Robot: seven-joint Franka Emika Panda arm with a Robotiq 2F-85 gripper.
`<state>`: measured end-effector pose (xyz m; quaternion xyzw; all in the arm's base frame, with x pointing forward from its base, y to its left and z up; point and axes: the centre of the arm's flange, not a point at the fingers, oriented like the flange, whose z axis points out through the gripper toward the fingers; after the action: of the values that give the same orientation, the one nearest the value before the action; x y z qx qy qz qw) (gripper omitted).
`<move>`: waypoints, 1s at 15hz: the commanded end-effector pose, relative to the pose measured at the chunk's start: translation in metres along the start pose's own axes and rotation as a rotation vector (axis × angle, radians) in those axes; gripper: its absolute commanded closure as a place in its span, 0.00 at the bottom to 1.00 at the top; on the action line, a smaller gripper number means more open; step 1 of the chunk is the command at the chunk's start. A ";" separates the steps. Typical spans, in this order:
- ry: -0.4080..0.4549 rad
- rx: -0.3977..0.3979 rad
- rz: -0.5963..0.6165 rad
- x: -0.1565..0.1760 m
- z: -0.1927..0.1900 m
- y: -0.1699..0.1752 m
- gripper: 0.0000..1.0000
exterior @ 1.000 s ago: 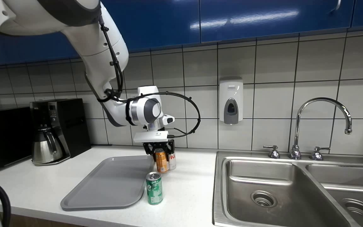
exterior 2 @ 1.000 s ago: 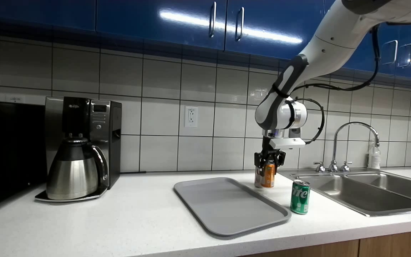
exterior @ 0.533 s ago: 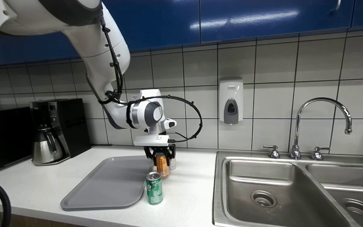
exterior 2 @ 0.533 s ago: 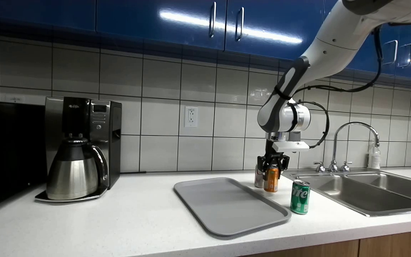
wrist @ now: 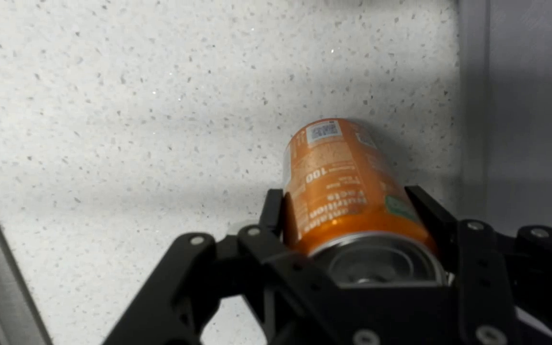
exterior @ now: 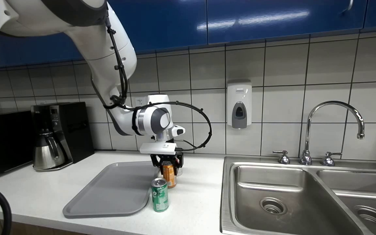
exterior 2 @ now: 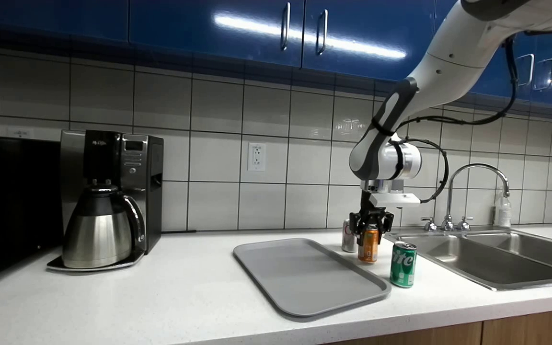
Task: Remove the cans from the tray and put them on the counter
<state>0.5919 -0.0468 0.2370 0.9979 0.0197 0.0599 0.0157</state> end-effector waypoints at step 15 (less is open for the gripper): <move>0.125 0.012 0.036 -0.027 -0.057 0.007 0.00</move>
<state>0.5794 -0.0519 0.2675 0.9950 0.0033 0.0994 0.0110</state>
